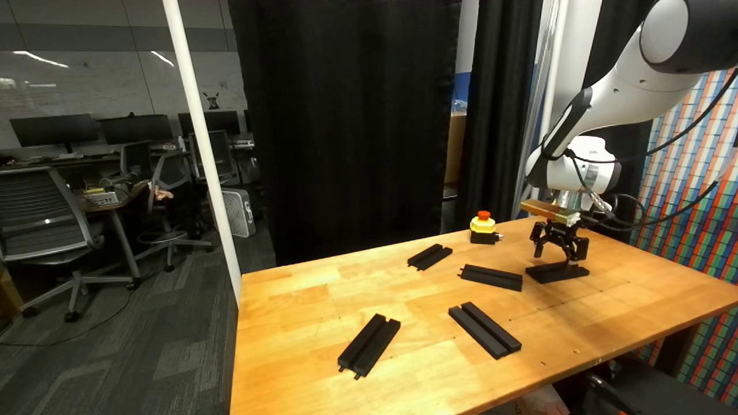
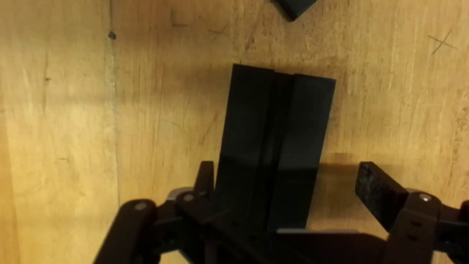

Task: Connect the black pads

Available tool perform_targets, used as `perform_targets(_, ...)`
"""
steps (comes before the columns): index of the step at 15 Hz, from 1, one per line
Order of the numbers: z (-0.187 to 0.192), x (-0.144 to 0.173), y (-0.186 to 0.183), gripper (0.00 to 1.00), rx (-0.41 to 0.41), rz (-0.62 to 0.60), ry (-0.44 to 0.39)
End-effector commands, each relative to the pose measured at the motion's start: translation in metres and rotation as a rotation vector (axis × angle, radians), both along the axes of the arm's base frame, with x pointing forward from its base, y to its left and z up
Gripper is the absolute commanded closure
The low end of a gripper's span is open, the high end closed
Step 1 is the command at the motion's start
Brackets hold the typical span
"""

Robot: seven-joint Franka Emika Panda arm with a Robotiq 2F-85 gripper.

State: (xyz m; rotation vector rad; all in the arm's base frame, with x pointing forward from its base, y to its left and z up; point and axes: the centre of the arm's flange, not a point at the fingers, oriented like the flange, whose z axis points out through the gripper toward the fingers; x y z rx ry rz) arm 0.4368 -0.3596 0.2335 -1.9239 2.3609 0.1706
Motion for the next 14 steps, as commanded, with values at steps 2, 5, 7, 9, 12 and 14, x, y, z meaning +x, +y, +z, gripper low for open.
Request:
perform_targets(2, -0.005, -0.006, 0.007, 0.0, 0.03, 0.048, -0.047)
perform_targets(5, -0.012, -0.008, 0.01, 0.0, 0.046, 0.059, -0.051)
perform_targets(7, -0.016, -0.007, 0.008, 0.0, 0.051, 0.059, -0.047)
perform_targets(9, -0.019, -0.005, 0.006, 0.0, 0.05, 0.058, -0.039)
perform_targets(12, -0.023, -0.003, 0.004, 0.0, 0.049, 0.061, -0.029)
perform_targets(14, -0.024, -0.002, 0.004, 0.11, 0.046, 0.067, -0.02)
